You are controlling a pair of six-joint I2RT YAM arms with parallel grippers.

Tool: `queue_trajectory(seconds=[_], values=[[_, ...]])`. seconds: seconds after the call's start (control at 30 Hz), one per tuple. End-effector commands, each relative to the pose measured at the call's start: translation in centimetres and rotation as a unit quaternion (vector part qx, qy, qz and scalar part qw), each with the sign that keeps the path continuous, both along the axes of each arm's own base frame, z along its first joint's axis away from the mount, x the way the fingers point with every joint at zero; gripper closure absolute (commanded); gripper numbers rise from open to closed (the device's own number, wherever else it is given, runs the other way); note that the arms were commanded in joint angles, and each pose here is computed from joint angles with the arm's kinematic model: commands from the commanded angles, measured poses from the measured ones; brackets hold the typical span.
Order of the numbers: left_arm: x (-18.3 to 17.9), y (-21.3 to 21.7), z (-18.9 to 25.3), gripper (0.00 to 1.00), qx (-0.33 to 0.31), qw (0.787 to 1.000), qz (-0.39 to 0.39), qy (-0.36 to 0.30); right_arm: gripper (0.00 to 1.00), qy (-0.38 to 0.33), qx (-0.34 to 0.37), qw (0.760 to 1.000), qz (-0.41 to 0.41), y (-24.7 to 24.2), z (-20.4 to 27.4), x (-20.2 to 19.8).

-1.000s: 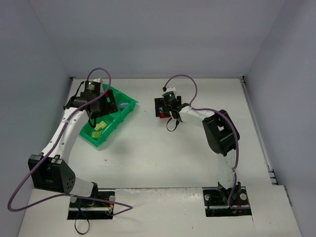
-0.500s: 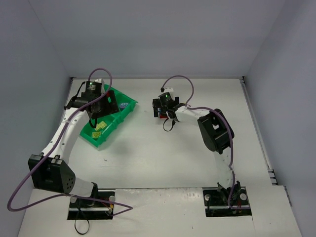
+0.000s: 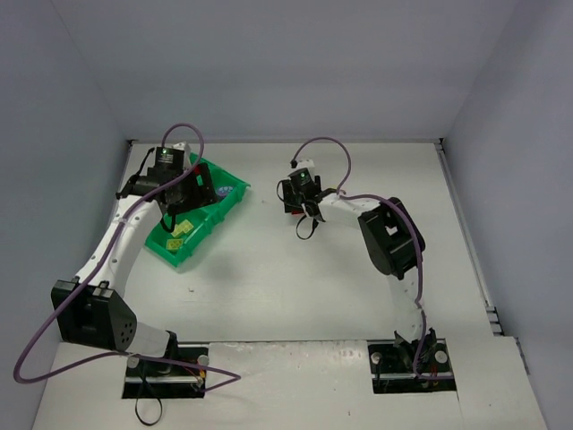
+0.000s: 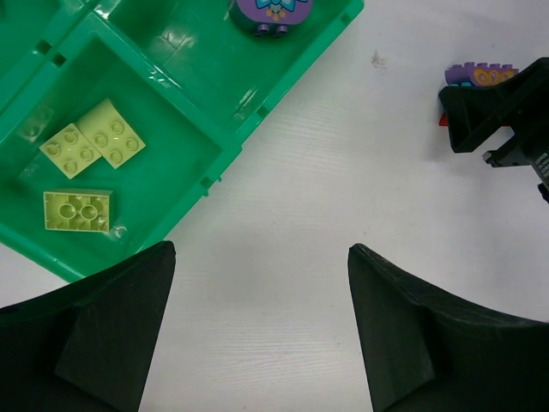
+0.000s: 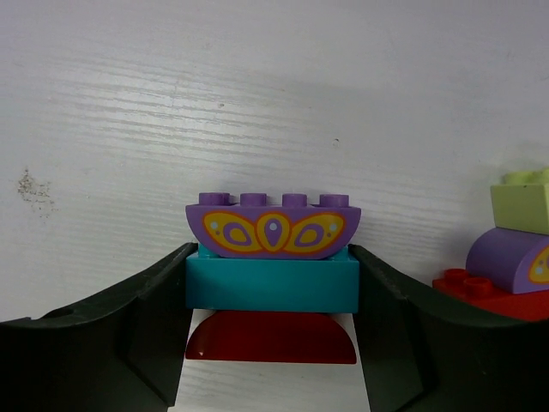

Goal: Sort the legos into containers by color

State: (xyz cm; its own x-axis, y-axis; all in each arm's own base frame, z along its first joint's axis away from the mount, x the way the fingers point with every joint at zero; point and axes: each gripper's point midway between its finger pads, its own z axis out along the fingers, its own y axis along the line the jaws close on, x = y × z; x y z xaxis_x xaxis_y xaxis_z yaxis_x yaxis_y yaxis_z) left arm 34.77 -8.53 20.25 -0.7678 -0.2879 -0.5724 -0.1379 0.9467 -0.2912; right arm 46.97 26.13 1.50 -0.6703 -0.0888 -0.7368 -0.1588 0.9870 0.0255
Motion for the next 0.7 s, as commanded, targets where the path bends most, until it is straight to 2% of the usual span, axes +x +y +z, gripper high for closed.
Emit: queue_trajectory(seconds=[0.0,0.13,0.27,0.3,0.37,0.4,0.5,0.53,0.67], values=[[0.9,-1.3,2.1,0.25,-0.024,0.998,-0.027,-0.043,1.00,-0.031,-0.004,0.999,0.038,0.4,2.0,-0.1],[1.1,-3.1,3.3,0.25,-0.058,0.994,-0.072,-0.057,1.00,-0.094,0.007,0.987,0.131,1.4,6.4,-1.5],[1.3,-5.2,4.7,0.25,-0.102,0.986,-0.114,-0.071,1.00,-0.178,0.021,0.949,0.258,2.6,11.5,-4.5],[1.1,-6.1,5.2,0.25,-0.126,0.981,-0.132,-0.070,1.00,-0.209,0.029,0.939,0.270,2.6,14.2,-5.3],[1.2,-7.3,6.0,0.25,-0.153,0.973,-0.154,-0.079,1.00,-0.223,0.036,0.929,0.294,2.5,15.0,-6.7],[1.1,-7.8,6.2,0.25,-0.167,0.968,-0.167,-0.079,1.00,-0.238,0.048,0.914,0.324,3.1,16.7,-7.8],[0.8,-10.2,7.4,0.25,-0.226,0.947,-0.213,-0.085,1.00,-0.253,0.080,0.891,0.369,4.0,19.1,-10.1],[0.5,-11.1,8.1,0.25,-0.247,0.934,-0.242,-0.094,1.00,-0.259,0.086,0.885,0.377,4.1,19.6,-10.6],[0.2,-13.4,9.2,0.25,-0.286,0.910,-0.282,-0.101,1.00,-0.270,0.110,0.863,0.413,4.9,21.8,-12.4]])
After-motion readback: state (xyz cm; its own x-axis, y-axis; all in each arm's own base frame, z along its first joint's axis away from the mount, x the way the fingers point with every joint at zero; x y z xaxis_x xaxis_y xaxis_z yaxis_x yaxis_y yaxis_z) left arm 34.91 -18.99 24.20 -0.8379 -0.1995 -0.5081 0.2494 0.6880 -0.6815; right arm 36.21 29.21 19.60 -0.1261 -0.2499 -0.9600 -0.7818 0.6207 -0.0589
